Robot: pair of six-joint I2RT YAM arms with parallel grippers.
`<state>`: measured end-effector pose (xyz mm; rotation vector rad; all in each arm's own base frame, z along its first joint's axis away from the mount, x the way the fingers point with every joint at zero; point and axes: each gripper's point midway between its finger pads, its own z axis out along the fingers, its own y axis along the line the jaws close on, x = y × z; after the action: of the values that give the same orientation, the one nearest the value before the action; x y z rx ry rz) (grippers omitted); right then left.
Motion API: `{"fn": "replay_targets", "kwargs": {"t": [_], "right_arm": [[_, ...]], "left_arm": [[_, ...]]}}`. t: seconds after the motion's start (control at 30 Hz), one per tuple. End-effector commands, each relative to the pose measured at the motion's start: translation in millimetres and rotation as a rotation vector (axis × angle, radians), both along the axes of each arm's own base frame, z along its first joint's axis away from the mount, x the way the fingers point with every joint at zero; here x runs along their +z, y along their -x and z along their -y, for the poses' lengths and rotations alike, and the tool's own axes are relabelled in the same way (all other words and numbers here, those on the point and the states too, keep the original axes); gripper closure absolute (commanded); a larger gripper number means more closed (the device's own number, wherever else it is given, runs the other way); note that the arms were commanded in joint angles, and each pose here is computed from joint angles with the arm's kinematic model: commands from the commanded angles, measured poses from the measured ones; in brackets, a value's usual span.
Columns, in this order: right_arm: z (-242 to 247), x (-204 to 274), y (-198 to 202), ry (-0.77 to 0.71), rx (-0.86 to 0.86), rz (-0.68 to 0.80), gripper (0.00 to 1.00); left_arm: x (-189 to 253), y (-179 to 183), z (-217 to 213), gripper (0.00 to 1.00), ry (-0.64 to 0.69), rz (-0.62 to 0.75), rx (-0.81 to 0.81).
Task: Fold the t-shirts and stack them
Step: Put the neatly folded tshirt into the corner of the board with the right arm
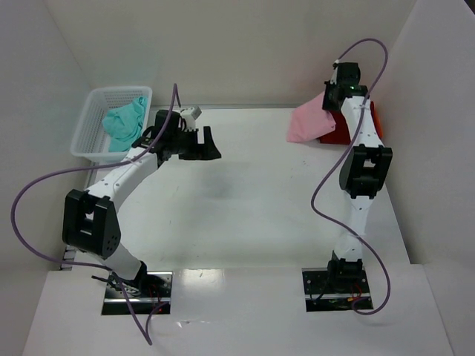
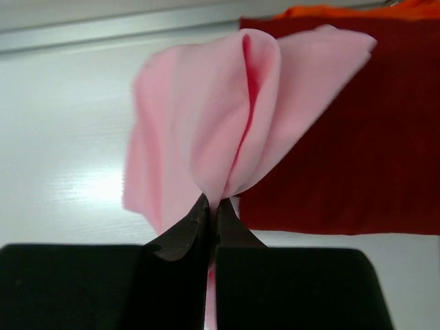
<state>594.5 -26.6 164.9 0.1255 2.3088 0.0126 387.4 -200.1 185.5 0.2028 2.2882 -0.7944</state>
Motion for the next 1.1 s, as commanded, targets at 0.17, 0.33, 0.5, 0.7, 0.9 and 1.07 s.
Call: {"fn": "replay_targets", "kwargs": {"t": [0.17,0.33,0.5,0.7,0.9,1.07], "right_arm": [[69,105,-6,0.138,-0.123,0.228,1.00],[104,91,1,0.168,-0.191,0.191,1.00],[127,80,4,0.192,-0.235,0.173,1.00],[135,67,1,0.221,-0.258,0.145,1.00],[142,55,1,0.245,-0.289,0.122,1.00],[157,52,5,0.252,-0.318,0.117,1.00]], "left_arm": [[2,-5,5,0.00,0.007,0.004,-0.045],[-2,-7,5,0.00,-0.004,-0.011,-0.050],[-3,-9,6,0.00,-0.014,-0.025,-0.056],[-8,-12,8,0.00,-0.012,-0.044,-0.063],[-21,-13,9,0.00,-0.014,-0.075,-0.069],[-21,-14,11,0.00,-0.008,-0.078,-0.076]]}}
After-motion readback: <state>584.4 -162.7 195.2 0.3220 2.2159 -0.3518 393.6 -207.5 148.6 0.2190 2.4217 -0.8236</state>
